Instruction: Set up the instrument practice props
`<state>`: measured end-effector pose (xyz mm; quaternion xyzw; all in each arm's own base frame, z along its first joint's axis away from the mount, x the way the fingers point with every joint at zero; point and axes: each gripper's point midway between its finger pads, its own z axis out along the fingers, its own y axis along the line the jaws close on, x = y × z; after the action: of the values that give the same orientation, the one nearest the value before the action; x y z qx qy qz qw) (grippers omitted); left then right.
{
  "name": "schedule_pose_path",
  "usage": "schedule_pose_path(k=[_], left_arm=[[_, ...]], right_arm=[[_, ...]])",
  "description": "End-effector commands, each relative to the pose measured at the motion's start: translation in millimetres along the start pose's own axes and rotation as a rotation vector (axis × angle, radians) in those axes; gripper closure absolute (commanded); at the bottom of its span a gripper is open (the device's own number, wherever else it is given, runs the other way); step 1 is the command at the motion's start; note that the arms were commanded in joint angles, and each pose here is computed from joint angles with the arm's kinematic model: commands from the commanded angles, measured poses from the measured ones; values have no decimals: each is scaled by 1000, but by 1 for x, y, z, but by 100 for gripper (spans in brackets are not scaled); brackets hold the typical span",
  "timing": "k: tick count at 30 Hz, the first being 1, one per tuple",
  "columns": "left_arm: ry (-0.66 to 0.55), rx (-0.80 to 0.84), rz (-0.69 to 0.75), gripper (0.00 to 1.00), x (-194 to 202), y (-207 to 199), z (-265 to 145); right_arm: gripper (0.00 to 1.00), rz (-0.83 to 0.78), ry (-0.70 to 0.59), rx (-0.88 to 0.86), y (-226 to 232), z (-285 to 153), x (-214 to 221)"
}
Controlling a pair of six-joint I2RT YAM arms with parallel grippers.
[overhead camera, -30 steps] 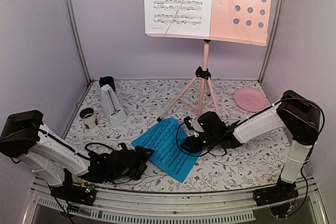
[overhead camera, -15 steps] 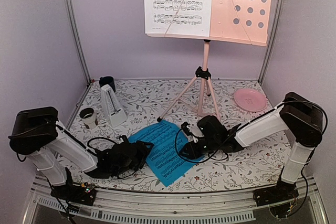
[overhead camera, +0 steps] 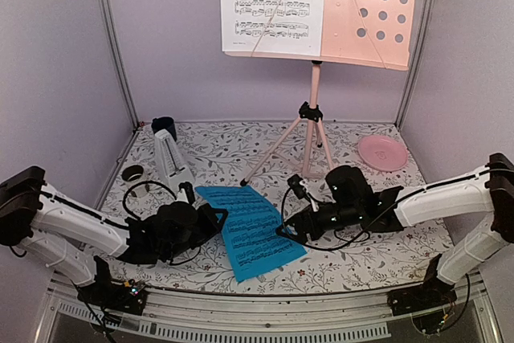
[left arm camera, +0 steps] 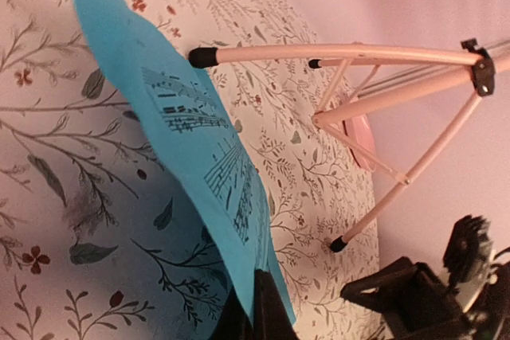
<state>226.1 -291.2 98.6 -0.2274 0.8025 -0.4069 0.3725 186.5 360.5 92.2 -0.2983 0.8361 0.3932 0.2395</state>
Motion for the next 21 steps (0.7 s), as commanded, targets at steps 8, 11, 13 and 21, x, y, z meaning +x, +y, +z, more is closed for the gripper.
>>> schedule_pose_path(k=[8,11,13,21], left_arm=[[175,495,1042,100,27,-131,-66],[211,582,1248,100,36,-148,-90],[197,644,1331,100,35,-157,-106],[74,705,1548,100,9,-190,-143]], right_arm=[[10,-85,-286,-113,27,-92,-76],[7,-96,-332,-121,25,-111,-83],[4,-111,-345,-136,26,-120,-83],[1,-190,-434,-131,37,-154,-90]])
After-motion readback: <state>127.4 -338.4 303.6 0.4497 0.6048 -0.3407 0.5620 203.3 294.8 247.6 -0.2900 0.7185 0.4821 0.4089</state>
